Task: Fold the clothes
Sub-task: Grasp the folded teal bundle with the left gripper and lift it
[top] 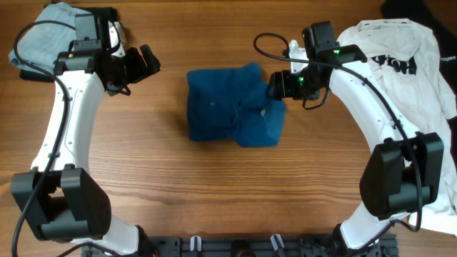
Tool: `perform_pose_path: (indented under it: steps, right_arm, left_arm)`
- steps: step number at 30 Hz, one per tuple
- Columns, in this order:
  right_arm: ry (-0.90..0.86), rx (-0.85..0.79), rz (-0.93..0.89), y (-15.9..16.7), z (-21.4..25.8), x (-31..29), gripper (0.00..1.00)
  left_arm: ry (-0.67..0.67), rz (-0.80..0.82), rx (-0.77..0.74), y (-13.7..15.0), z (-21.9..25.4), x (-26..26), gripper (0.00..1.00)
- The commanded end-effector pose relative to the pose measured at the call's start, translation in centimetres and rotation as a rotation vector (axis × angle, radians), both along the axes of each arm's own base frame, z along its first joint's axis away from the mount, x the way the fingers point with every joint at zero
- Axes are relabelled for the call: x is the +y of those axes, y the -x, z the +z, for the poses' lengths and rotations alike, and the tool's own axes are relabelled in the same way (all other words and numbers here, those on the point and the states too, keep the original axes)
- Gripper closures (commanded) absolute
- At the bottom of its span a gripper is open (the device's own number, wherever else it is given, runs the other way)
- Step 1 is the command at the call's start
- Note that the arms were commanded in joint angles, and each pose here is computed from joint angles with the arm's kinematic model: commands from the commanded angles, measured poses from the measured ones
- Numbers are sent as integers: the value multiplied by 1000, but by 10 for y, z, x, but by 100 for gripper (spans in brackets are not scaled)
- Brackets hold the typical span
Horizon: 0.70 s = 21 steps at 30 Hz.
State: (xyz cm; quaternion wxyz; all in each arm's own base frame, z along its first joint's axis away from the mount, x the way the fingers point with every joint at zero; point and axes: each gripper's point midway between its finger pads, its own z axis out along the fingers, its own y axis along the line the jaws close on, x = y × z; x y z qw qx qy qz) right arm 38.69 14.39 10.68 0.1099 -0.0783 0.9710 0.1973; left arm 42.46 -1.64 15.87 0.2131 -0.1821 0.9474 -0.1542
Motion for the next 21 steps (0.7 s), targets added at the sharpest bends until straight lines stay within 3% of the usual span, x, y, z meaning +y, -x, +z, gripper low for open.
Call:
perform_pose_path:
  steps: [1,5,10,13,16,21]
  right_arm:
    - [-91,-125,90,-19,21,28,21]
    - [-85,-75,15,-25,4,22,19]
    - [-97,-116,-162,-54,14,-40,18]
    - [-94,-119,-214,-59,14,-63,18]
    - [-90,-125,-243,-62,14,-77,18]
    - [-83,-137,-246,-64,14,-78,18]
  left_arm:
    - [-8,-19,-11,-2,0,-1,0]
    - [-20,-124,-15,2,-1,-29,0]
    - [-46,-458,-90,14,-3,-148,0]
    - [-61,-523,-72,20,-20,-180,0]
    - [-32,-602,53,37,-64,-204,0]
    - [-80,-624,292,58,-143,-186,0]
